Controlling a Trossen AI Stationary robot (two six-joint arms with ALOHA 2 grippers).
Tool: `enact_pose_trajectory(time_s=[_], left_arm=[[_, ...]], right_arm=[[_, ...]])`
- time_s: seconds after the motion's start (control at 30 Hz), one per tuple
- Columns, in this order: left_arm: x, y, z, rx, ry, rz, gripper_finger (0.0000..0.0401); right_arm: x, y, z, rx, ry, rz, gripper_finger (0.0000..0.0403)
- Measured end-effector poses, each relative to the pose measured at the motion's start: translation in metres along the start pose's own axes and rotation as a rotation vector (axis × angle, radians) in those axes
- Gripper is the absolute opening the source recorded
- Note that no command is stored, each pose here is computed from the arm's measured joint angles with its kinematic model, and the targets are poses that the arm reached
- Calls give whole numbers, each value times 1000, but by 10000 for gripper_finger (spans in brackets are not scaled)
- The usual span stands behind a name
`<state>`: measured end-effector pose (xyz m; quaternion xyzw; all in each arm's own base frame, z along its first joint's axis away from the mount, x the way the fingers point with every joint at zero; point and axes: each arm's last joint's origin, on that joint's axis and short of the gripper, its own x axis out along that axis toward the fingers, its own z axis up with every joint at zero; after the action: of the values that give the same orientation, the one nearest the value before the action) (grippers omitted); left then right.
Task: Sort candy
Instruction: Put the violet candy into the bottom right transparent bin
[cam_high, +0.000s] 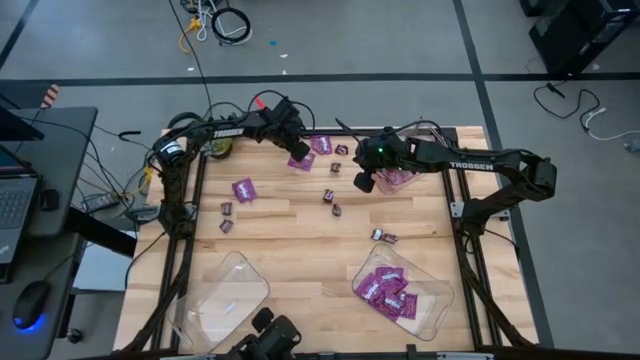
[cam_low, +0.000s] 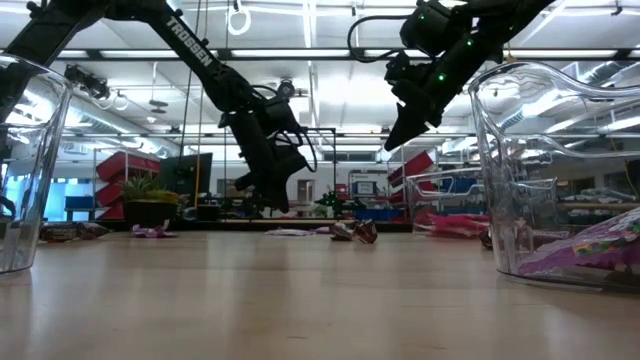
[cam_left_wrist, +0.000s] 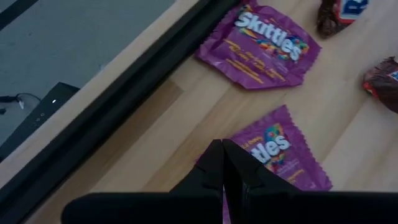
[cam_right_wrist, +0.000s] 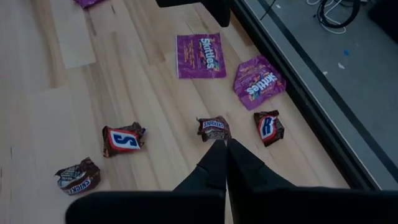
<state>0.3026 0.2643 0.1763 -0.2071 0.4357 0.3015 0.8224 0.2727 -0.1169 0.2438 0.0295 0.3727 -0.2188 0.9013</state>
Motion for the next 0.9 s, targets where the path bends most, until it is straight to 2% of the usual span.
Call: enact_pose_trajectory(time_s=[0.6, 0.9], left_arm=[[-1, 5, 1, -14, 0, 3, 1], [-8, 4, 11, -15, -17, 2, 1]], right_arm=[[0, 0, 0, -1, -1, 0, 0], [0, 0, 0, -1, -1, 0, 0]])
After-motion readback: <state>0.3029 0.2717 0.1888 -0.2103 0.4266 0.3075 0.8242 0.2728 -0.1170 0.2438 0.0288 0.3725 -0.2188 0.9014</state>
